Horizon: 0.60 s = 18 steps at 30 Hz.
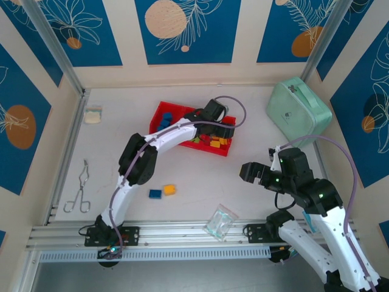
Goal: Sort the legos into containers by color
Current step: Place the lego in the container, then pick up the lego from the bottom-left of the table.
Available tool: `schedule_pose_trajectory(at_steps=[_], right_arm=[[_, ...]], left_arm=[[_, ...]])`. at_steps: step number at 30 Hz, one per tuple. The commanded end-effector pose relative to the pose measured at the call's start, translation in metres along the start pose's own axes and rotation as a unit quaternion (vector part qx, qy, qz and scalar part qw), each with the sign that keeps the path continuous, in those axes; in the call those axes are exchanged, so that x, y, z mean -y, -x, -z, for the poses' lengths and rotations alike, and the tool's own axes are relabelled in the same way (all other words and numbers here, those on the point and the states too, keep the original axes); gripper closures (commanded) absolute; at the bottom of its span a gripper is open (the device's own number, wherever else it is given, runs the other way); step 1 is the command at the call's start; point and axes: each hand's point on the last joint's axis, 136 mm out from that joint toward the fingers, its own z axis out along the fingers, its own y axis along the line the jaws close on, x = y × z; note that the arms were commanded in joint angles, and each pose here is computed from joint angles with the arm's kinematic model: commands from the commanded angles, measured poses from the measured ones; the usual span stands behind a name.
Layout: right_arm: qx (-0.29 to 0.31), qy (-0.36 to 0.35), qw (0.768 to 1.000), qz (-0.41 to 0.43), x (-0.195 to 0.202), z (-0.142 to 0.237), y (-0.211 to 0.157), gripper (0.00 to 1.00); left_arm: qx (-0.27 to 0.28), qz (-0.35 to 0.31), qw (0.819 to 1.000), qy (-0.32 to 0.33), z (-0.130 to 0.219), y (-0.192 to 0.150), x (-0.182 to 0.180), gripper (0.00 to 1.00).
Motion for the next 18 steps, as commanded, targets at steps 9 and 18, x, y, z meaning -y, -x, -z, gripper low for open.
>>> schedule_pose_trajectory(at_steps=[9,18], right_arm=[[-0.030,0.038,0.999,0.018,-0.021,-0.023,0.007,0.01],[-0.067,0.060,0.995,0.034,-0.035,-0.044,0.006,0.01]], left_arm=[[0.075,-0.043,0.988,0.124,0.160,0.000,-0.041,0.01],[-0.018,0.054,0.944,0.324,0.264,-0.145,-0.149,0.00]])
